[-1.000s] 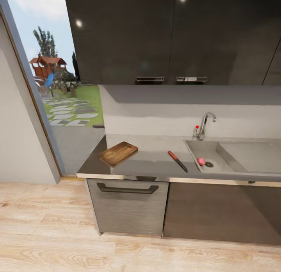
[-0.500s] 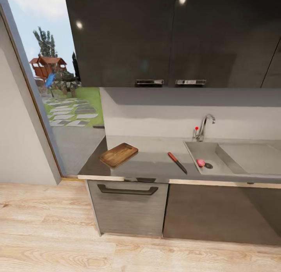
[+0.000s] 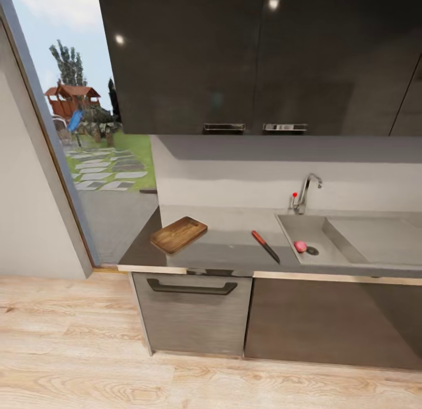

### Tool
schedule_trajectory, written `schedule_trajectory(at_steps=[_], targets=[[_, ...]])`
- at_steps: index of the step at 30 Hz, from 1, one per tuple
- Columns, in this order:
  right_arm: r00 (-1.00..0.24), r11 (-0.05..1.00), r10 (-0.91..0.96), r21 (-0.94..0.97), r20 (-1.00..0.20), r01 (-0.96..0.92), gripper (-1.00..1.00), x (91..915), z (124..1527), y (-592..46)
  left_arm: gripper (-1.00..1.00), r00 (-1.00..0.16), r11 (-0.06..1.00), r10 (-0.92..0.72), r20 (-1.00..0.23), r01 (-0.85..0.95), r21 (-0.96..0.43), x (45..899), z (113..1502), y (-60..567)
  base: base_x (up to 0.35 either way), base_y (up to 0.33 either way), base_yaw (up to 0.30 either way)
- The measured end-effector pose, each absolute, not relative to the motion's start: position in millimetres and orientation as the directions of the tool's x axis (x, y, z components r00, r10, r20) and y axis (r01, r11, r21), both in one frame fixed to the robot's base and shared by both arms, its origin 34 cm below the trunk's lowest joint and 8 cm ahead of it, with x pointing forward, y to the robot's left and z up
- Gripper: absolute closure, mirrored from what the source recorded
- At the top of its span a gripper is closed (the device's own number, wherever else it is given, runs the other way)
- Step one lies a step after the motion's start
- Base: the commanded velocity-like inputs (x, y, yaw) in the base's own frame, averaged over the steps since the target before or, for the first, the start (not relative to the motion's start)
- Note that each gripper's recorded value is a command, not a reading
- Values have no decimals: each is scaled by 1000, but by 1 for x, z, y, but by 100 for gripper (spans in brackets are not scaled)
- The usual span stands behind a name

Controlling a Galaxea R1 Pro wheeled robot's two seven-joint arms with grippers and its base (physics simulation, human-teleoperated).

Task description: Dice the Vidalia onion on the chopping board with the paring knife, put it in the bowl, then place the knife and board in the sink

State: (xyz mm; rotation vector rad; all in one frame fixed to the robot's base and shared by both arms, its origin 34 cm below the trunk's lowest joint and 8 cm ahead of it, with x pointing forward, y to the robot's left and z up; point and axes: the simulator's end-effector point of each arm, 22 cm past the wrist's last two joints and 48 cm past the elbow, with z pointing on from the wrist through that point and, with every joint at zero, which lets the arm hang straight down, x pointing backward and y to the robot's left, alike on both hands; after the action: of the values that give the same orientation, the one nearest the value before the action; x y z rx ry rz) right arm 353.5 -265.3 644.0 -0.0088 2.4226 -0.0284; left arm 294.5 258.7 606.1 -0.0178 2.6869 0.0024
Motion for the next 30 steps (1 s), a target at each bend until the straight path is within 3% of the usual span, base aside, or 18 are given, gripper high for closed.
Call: schedule_trajectory(at_steps=[30], targets=[[-754, 1000, -14, -23, -657, 1, -100, 343, 670, -265, -100, -896, 1000, -11, -443, -13, 0, 287, 634, 260, 0, 0, 0]])
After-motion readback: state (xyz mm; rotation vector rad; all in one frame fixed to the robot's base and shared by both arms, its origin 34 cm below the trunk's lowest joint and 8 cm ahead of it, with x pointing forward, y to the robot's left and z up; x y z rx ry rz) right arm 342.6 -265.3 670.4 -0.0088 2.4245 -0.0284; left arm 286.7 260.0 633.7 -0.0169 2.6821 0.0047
